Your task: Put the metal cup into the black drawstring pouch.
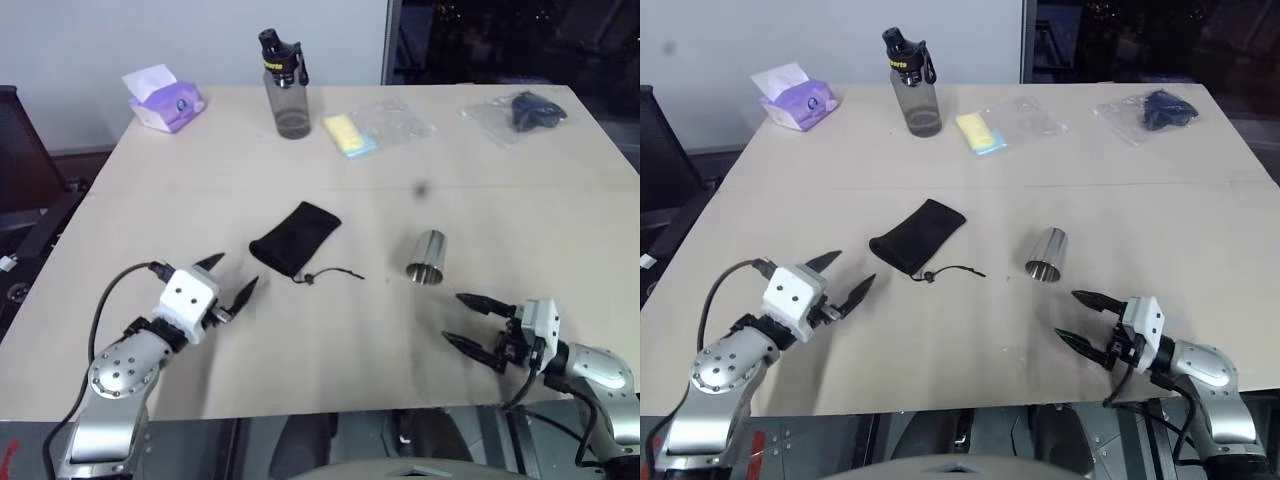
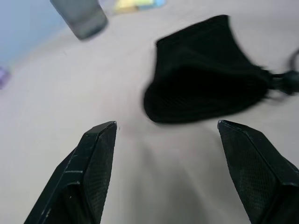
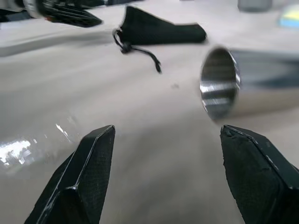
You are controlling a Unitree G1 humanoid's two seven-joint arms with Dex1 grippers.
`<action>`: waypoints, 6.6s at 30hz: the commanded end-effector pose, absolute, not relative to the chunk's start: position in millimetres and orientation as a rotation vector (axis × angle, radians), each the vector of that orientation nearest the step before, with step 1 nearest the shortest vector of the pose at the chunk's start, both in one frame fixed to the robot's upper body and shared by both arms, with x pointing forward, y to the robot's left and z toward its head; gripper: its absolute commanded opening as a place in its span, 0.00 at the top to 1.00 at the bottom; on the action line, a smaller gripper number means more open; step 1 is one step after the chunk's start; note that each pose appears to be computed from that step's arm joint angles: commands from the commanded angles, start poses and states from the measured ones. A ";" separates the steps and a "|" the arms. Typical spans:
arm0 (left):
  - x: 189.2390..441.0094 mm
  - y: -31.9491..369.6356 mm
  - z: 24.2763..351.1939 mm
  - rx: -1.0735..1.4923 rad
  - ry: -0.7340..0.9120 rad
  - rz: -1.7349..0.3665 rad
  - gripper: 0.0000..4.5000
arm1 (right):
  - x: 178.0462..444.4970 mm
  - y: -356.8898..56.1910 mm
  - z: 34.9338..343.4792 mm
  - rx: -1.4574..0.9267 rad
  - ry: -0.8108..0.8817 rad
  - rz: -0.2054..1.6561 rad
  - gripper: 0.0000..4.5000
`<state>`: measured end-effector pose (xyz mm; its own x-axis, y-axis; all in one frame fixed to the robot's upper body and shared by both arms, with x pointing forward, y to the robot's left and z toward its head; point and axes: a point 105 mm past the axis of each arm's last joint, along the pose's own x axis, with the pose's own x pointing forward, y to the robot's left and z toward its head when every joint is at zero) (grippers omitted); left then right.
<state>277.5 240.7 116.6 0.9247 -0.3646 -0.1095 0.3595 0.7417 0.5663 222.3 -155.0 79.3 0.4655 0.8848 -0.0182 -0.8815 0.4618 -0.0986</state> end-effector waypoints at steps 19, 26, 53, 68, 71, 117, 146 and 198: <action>339.5 221.6 120.6 0.637 -0.067 -0.528 0.77 | 204.4 -124.1 114.4 -0.076 -0.126 1.092 0.18; 339.6 220.6 118.6 0.548 -0.034 -0.538 0.98 | 223.2 -131.4 112.4 -0.127 -0.117 0.927 0.18; 332.4 148.7 153.5 0.096 0.221 -0.281 1.00 | 302.9 -159.6 114.2 -0.218 -0.099 0.409 0.99; 309.0 99.9 179.9 -0.096 0.215 -0.627 1.00 | 255.4 -66.6 152.0 -0.071 -0.091 1.040 0.99; 302.3 99.3 183.0 -0.143 0.235 -0.689 1.00 | 246.8 -71.9 144.1 -0.082 -0.038 1.076 0.99; 308.8 98.5 180.9 -0.181 0.298 -0.688 1.00 | 331.7 -36.7 157.7 0.070 -0.114 0.673 0.99; 284.4 69.9 194.0 -0.274 0.210 -0.897 1.00 | 386.4 -47.7 196.7 0.973 -0.002 0.434 0.99; 310.4 84.3 207.9 -0.493 0.130 -0.829 1.00 | 340.5 -72.2 196.6 0.132 -0.051 0.807 0.06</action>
